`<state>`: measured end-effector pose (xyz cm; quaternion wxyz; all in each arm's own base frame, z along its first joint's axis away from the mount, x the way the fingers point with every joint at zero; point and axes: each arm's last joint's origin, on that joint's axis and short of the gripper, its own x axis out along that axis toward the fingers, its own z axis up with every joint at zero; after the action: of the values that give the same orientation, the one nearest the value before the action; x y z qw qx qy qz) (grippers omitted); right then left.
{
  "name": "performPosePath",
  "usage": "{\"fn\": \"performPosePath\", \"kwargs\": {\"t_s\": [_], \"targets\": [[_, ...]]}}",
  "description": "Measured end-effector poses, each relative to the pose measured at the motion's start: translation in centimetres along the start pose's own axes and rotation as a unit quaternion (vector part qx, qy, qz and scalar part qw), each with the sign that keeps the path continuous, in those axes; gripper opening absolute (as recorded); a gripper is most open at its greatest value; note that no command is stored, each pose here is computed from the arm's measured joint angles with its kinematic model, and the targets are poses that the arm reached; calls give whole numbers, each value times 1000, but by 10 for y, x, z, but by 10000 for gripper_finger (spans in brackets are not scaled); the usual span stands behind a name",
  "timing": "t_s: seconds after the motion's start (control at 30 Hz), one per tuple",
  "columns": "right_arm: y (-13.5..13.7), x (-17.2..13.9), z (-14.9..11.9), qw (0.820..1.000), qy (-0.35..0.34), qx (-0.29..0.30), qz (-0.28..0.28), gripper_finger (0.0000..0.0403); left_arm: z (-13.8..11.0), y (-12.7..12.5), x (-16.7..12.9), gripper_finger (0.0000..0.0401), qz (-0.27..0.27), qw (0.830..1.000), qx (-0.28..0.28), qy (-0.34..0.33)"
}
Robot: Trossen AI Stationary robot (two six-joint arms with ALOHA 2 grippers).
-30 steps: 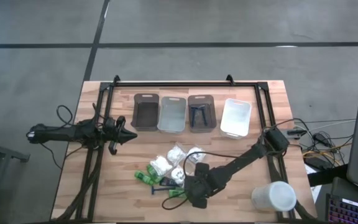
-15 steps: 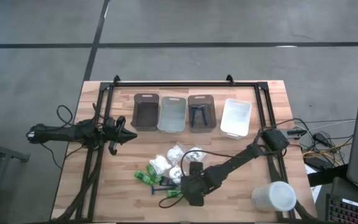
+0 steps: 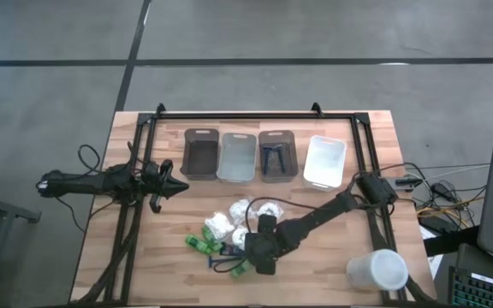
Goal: Pick & Place Travel size toiletries
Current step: Put the blue shaving cream into the white bin
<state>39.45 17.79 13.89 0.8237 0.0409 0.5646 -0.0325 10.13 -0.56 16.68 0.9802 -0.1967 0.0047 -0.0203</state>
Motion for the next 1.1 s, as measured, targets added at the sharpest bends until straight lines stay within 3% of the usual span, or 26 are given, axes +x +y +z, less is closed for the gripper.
{"fn": "performPosePath", "kwargs": {"t_s": [0.53,0.8,1.1], "targets": [[0,3,-4,1000,18,0,22,218,0,0,0,19,0,1000,0,0],[0,2,-6,998,39,5,41,163,0,0,0,19,0,1000,0,0],[2,-5,-11,990,68,111,44,85,0,0,0,19,0,1000,0,0]]}}
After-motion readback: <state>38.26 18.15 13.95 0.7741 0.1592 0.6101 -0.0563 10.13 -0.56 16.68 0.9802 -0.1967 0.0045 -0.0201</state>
